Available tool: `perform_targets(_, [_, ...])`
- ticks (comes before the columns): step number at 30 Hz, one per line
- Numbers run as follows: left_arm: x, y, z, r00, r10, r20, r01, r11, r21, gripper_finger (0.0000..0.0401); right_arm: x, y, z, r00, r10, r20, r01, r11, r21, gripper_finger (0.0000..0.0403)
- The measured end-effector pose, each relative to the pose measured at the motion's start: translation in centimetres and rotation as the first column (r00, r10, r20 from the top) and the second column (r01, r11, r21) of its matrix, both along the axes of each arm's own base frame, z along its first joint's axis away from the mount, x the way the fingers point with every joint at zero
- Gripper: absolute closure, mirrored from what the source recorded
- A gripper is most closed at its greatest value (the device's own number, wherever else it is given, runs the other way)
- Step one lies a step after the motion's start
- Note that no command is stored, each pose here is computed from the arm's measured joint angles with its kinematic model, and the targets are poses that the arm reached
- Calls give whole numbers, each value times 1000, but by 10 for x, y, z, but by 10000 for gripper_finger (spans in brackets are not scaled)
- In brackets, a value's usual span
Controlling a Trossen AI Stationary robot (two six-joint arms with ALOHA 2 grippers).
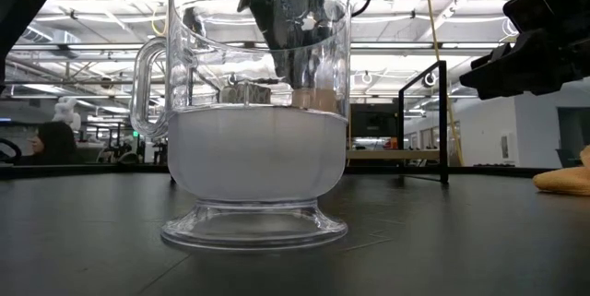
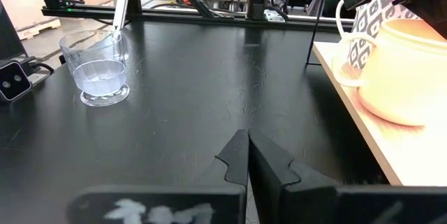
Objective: Stack small to large cups/mugs on shelf
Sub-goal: Put the orange mug on the shelf, then put the transparent mug on the shelf
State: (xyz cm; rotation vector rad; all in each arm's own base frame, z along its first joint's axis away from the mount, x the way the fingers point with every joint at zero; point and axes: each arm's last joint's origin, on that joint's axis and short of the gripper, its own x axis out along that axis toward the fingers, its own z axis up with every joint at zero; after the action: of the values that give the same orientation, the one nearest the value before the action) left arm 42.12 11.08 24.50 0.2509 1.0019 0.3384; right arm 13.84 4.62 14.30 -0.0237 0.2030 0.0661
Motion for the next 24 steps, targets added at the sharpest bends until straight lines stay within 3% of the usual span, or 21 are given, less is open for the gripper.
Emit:
perform_targets(14, [-4, -1, 15, 999, -3, 45, 2, 1000, 13, 180, 0, 0, -1, 1000, -1, -9, 1, 1000, -1, 403])
perform_targets(20, [-26, -6, 54, 995, -6, 97, 4, 1000, 22, 163, 0, 0, -2, 1000, -1, -17, 1, 1000, 0, 403])
perform_targets(24, [-53, -13, 88, 991, 12, 135, -9, 1000, -23, 184, -1, 0, -3, 1000, -4, -29, 4, 1000, 6, 403])
